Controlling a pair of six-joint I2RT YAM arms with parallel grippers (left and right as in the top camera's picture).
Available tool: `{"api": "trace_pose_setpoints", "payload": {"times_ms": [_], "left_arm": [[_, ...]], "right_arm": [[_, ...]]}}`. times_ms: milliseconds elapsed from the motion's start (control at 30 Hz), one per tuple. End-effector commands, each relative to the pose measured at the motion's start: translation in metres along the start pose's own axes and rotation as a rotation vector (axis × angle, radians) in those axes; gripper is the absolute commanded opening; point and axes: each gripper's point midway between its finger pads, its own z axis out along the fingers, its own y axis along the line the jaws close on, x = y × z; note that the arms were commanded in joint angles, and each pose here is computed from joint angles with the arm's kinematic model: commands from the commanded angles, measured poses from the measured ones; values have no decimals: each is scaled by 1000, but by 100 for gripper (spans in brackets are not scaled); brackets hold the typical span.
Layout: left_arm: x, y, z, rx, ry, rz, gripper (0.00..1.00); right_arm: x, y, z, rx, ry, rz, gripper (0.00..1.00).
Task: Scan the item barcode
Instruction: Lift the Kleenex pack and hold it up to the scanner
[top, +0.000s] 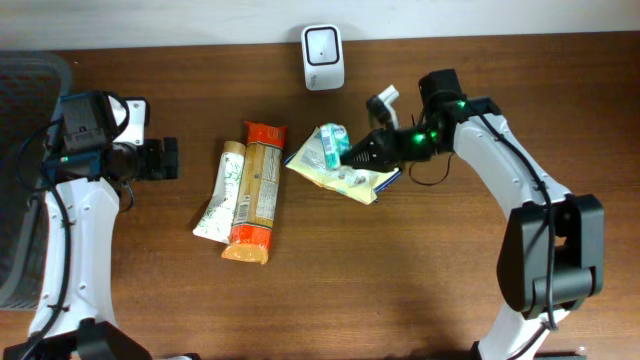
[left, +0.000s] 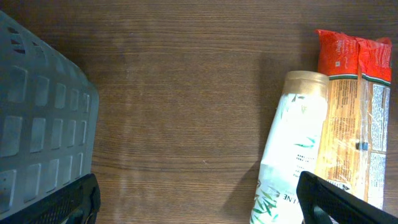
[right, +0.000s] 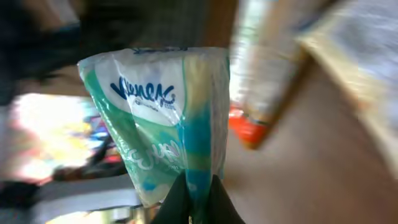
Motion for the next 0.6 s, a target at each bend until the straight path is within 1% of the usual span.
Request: {"api": "trace_pose_setpoints", "payload": {"times_ms": [0,33,67,100,133,167,200,267,333,367,433,500,567], "left_arm": [[0,0,1,6,1,-11,99],[1,0,1,6,1,-11,99],[1,0,1,6,1,-11,99],[1,0,1,6,1,-11,99],[1,0,1,6,1,-11,99],[1,0,1,6,1,-11,99],[1,0,1,6,1,-11,99],[1,0,1,6,1,-11,99],[0,0,1,6,1,-11,99],[1,0,1,6,1,-11,99],[1,0,1,6,1,-11,99],[1,0,1,6,1,-11,99],[1,0,1,6,1,-11,99]], "right_arm": [[-11,-45,-1,472,-32,1,4],[-23,-44,-13,638,-52,-36,4],[-42,-30,-35,816,-105,-101,4],[-70,-4,-66,1023,-212,-193,4],[-94,23,-92,1183,-333,-283,4],[-113,42,-104,1296,-407,-402,4],[-126,51,-109,1368,-448,-481,4],[-160,47,-112,1555,-468,-642,4],[-190,33,-105,1635,-460,-751,4],[-216,22,-92,1676,-459,-861,4],[-252,1,-68,1738,-444,-1042,4],[-274,-22,-49,1799,-428,-1172,4],[-284,-49,-30,1837,-363,-1281,4]]}}
